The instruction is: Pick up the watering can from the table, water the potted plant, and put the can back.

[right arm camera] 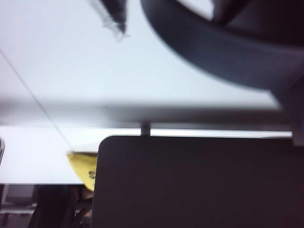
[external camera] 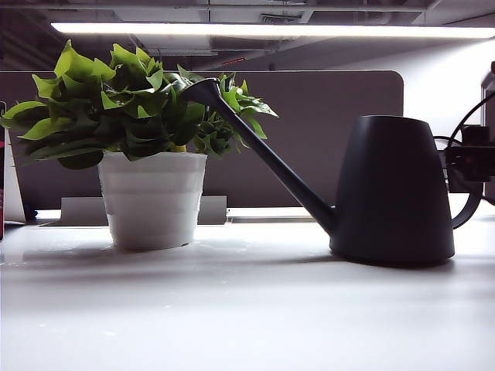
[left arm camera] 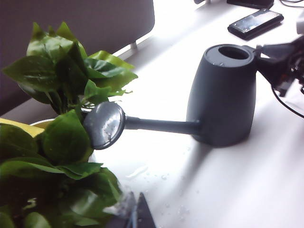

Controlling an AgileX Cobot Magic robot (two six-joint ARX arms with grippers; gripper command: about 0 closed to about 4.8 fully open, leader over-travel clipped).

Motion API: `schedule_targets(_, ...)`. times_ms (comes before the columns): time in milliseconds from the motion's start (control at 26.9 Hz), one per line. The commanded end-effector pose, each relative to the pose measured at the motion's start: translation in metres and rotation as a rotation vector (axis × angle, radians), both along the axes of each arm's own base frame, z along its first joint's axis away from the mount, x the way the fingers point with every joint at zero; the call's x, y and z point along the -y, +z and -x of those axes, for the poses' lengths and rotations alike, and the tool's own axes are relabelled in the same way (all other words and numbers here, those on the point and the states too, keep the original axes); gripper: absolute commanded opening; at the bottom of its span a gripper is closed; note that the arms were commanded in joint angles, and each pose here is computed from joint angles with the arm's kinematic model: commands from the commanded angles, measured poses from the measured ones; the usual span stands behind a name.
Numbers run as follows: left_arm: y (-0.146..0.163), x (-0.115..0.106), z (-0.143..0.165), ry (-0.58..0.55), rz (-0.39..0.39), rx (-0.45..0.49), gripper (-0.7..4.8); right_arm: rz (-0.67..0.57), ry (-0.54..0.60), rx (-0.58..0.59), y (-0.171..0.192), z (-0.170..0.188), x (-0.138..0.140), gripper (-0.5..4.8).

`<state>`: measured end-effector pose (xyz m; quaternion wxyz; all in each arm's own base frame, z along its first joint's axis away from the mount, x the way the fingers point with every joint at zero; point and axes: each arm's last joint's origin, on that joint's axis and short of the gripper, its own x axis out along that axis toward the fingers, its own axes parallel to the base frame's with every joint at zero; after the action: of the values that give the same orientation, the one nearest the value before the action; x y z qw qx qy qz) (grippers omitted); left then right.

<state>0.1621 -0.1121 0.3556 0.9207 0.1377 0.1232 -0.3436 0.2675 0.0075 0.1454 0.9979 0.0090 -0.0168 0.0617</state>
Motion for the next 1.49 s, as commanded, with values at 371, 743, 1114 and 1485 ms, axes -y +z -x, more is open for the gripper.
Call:
schedule_targets(371, 0.018, -0.035, 0.044, 0.157, 0.082, 0.026, -0.06, -0.003, 0.013, -0.016, 0.064, 0.051, -0.001, -0.05)
schedule_targets(743, 0.009, -0.064, 0.086, 0.229, 0.174, -0.019, -0.06, -0.042, 0.089, -0.062, 0.093, 0.106, -0.002, -0.05)
schedule_targets(1114, -0.059, -0.075, 0.103, 0.228, 0.353, -0.014, -0.06, -0.034, 0.057, -0.053, 0.090, 0.143, -0.001, -0.05)
schedule_targets(1485, -0.126, -0.070, 0.095, 0.230, 0.455, 0.001, -0.06, -0.034, 0.063, -0.049, 0.056, 0.157, -0.001, -0.05)
